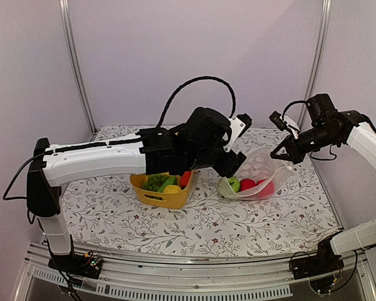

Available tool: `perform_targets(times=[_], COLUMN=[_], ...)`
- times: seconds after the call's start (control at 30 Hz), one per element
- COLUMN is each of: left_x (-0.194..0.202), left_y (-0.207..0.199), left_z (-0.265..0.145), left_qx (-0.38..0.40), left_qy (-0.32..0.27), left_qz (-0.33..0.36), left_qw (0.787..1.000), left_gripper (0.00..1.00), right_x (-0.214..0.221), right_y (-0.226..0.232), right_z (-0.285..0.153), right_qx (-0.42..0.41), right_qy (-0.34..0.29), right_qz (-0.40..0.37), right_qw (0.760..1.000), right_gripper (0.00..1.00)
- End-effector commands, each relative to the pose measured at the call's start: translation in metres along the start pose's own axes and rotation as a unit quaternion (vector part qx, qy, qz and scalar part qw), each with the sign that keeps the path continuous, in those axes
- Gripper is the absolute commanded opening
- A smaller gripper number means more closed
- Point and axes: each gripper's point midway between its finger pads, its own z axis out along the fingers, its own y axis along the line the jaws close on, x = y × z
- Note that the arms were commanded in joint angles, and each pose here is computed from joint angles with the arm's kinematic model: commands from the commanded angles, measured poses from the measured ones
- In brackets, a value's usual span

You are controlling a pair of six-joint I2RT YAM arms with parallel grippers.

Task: Place the food in the zip-top bag and seal the zipper
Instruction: Adjust the zipper food storage bag at the center of the board.

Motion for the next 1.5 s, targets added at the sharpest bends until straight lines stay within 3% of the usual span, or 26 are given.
perform_targets(times=[0.0,0.2,0.27,0.37,0.43,0.57,0.63,0.77,0.83,1.07,1.33,1.43,1.47], left_x=[0.027,0.040,0.039,0.028,0.008,-0.021,-0.008,0.042,0.044,-0.025,-0.035,-0.030,-0.030], left_y=[-0.001,0.006,0.007,0.005,-0.001,-0.005,0.006,0.033,0.027,0.025,0.037,0.039,0.040], left_z=[0.023,0.052,0.060,0.065,0.055,0.030,0.040,0.088,0.093,0.048,0.050,0.056,0.055], left_qx=[0.035,0.036,0.041,0.053,0.071,0.066,0.051,0.062,0.076,0.062,0.037,0.036,0.033], left_qy=[0.066,0.087,0.093,0.086,0.065,0.003,-0.006,0.063,0.081,-0.009,-0.034,-0.027,-0.024], left_qz=[-0.018,-0.002,0.004,0.009,0.006,-0.004,-0.013,-0.061,-0.060,-0.032,-0.023,-0.027,-0.029], left_qw=[0.997,0.996,0.995,0.995,0.995,0.998,0.999,0.994,0.992,0.997,0.998,0.999,0.999], left_gripper=[0.67,0.50,0.37,0.08,0.00,0.00,0.00,0.00,0.00,0.00,0.06,0.41,0.47], right_x=[-0.004,-0.001,-0.001,-0.005,-0.019,-0.029,-0.012,0.026,0.023,-0.032,-0.023,-0.016,-0.015], right_y=[0.005,0.003,0.001,-0.002,-0.002,-0.007,-0.011,-0.018,-0.018,-0.006,-0.025,-0.034,-0.035], right_z=[-0.005,-0.003,-0.002,-0.005,-0.015,-0.025,-0.013,0.023,0.026,-0.027,-0.014,-0.006,-0.005], right_qx=[-0.001,0.004,0.006,0.008,0.018,0.046,0.046,0.015,0.009,0.042,0.079,0.092,0.094], right_qy=[-0.009,-0.003,0.002,0.010,0.001,-0.014,0.002,0.058,0.062,-0.014,-0.011,-0.001,0.000], right_qz=[-0.006,-0.009,-0.009,-0.007,-0.020,-0.036,-0.029,-0.009,-0.005,-0.047,-0.035,-0.027,-0.025], right_qw=[1.000,1.000,1.000,1.000,1.000,0.998,0.999,0.998,0.998,0.998,0.996,0.995,0.995], right_gripper=[0.02,0.03,0.04,0.04,0.04,0.03,0.03,0.03,0.02,0.02,0.00,0.00,0.00])
